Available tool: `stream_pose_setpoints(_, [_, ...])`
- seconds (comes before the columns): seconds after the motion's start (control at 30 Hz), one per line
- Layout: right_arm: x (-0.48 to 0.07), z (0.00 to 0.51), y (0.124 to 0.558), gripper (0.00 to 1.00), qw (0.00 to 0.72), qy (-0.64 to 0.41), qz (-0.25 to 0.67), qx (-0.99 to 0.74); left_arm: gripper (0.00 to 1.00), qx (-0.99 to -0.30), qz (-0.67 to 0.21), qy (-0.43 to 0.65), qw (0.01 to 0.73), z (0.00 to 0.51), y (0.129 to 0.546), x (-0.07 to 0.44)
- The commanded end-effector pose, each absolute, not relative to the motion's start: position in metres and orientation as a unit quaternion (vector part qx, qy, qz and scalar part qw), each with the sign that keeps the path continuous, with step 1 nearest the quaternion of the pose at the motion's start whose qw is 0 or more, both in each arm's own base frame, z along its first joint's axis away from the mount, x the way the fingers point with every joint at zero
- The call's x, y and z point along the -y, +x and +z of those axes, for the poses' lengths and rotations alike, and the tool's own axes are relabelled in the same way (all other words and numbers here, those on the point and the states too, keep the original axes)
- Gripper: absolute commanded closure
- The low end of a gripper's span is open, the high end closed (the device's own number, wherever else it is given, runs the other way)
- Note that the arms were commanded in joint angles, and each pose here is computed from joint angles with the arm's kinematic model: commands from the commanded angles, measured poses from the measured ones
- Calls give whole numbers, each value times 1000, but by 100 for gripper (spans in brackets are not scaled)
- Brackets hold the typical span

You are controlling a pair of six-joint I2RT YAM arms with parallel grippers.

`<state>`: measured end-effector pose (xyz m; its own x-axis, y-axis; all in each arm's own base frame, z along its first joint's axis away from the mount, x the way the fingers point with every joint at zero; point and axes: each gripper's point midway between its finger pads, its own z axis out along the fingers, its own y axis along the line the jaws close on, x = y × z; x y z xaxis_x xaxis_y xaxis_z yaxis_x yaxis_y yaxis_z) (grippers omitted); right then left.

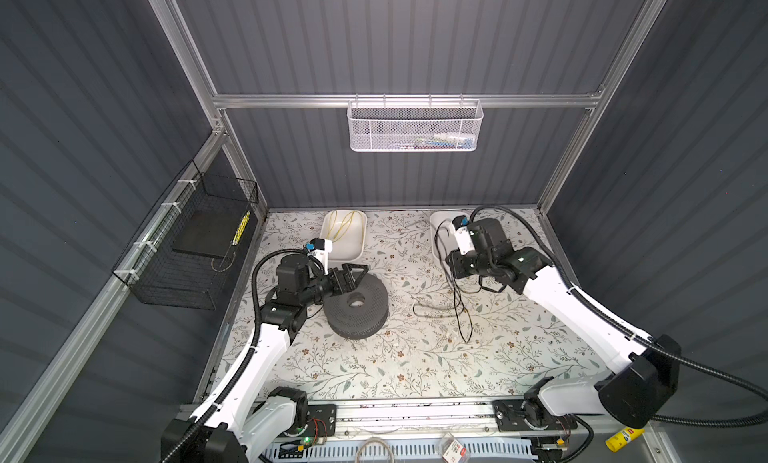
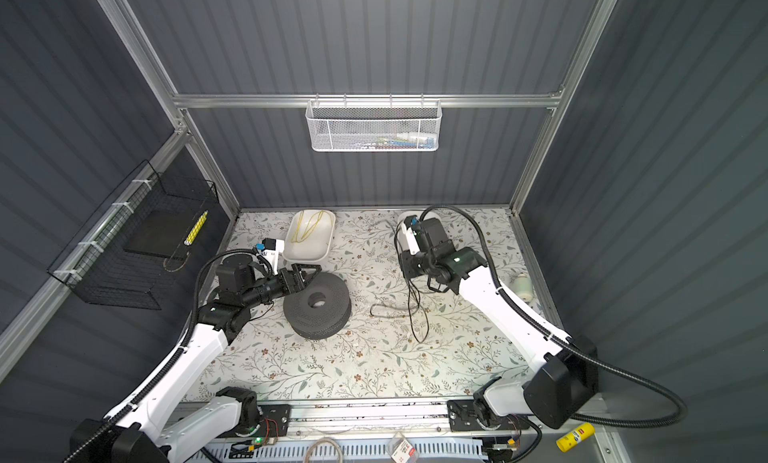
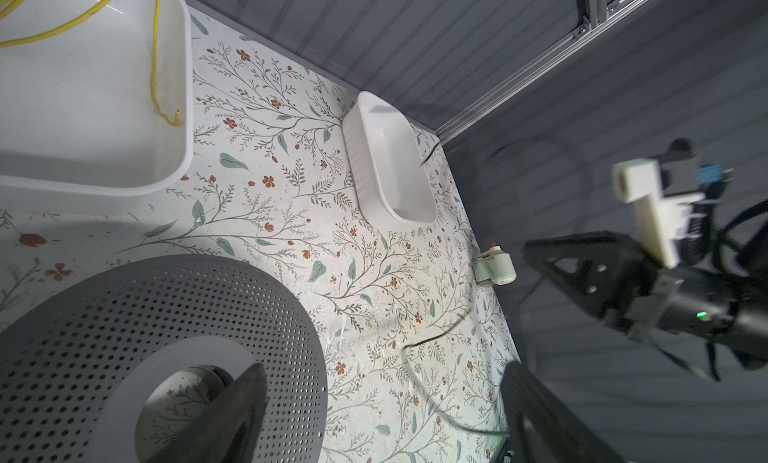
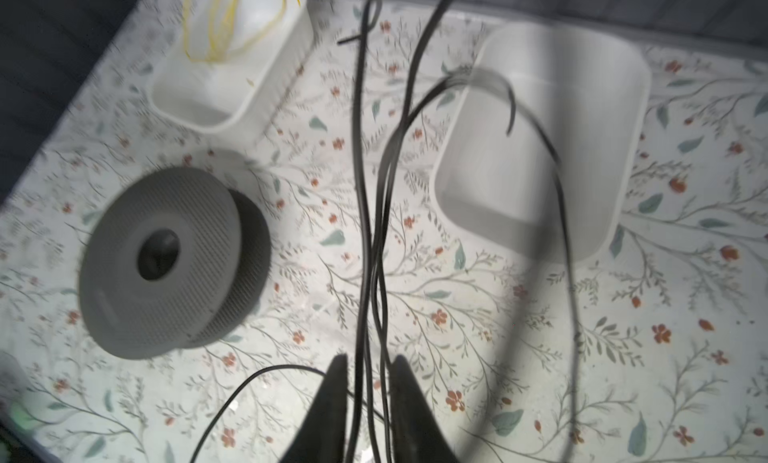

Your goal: Wrap the cables

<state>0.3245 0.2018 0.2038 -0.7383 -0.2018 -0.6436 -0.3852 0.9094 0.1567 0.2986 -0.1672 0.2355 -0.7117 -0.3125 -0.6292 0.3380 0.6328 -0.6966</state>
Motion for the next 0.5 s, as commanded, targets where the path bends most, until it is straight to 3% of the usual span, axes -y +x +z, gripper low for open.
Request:
stream_pose_setpoints(0.0, [-212,206,315,65,327,-146,195,-913,11,-815,-435,23,382,245,294,171])
stream_pose_setpoints(0.23, [-198,193,306,53,332,-128,185,-916,12,-811,-449,19,376,248,295,175])
stream_pose_setpoints(0.47, [-199,164,316,57,296,-110,208,-926,15,-829,-436,53,347,225,288,215])
